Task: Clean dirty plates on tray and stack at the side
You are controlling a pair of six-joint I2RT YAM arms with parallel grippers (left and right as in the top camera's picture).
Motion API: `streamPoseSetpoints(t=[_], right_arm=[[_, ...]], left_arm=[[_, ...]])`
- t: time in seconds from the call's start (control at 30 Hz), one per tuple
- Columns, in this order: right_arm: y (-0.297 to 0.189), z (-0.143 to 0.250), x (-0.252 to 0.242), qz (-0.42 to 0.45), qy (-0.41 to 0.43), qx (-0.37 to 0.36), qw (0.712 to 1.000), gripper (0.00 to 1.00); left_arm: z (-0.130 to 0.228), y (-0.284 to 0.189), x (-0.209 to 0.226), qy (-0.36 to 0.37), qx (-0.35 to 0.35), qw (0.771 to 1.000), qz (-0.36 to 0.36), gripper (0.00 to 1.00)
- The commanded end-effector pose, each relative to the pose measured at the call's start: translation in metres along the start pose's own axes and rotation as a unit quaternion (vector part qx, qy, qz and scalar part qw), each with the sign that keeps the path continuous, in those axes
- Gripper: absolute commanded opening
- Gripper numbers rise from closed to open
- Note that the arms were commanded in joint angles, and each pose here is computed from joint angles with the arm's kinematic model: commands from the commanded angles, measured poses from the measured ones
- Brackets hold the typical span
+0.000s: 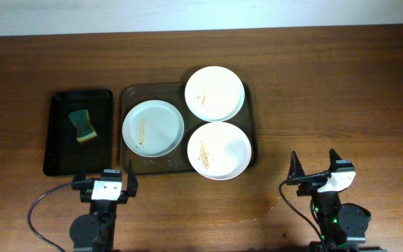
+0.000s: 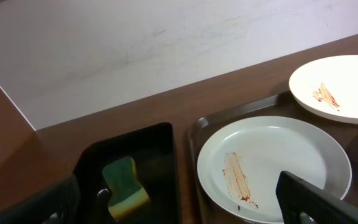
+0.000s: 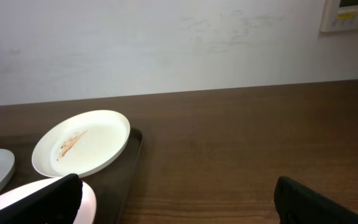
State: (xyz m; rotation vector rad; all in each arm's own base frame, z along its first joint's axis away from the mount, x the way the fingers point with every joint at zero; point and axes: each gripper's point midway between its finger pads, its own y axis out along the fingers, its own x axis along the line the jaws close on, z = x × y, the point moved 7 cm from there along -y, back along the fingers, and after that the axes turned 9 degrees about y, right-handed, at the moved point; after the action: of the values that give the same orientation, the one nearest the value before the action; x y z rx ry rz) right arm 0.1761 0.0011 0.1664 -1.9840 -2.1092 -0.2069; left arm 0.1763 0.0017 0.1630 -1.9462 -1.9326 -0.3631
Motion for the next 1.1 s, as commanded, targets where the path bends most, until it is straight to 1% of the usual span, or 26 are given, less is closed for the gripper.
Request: streamPoseSetpoints(t=[0.0, 0.37, 0.43, 0.57, 0.8, 0.9, 1.07], right_arm=[[0.000, 0.002, -0.001, 0.001, 0.004, 0.002, 1.000, 0.98], [0.000, 0.002, -0.001, 0.000, 0.004, 0.001, 1.000, 0.98], [0.000, 0.002, -0.001, 0.000, 0.004, 0.001, 1.000, 0.98], [-0.001, -0.001, 0.001, -0.007, 0.003, -0.001, 1.000, 0.98], [-0.009, -0.038, 0.014, -0.023, -0.004, -0.040, 0.999, 0.98], [-0.012, -0.057, 0.022, -0.036, -0.004, -0.034, 0.999, 0.99], [-0.007, -0.084, 0.029, -0.031, 0.000, -0.010, 0.999, 0.98]], left_arm=[[0.001, 0.000, 0.000, 0.007, 0.001, 1.000, -0.002, 0.99], [0.000, 0.000, 0.000, 0.007, -0.003, 1.000, -0.002, 0.99], [-0.004, 0.000, -0.002, 0.008, -0.019, 1.000, 0.010, 0.99], [-0.021, -0.002, -0.002, 0.009, -0.073, 0.997, 0.026, 0.99], [-0.035, -0.004, 0.004, 0.009, -0.110, 0.994, 0.010, 0.99], [-0.048, -0.006, 0.010, 0.009, -0.114, 0.993, 0.008, 0.99], [-0.068, -0.001, 0.020, 0.008, -0.098, 0.995, 0.016, 0.99]])
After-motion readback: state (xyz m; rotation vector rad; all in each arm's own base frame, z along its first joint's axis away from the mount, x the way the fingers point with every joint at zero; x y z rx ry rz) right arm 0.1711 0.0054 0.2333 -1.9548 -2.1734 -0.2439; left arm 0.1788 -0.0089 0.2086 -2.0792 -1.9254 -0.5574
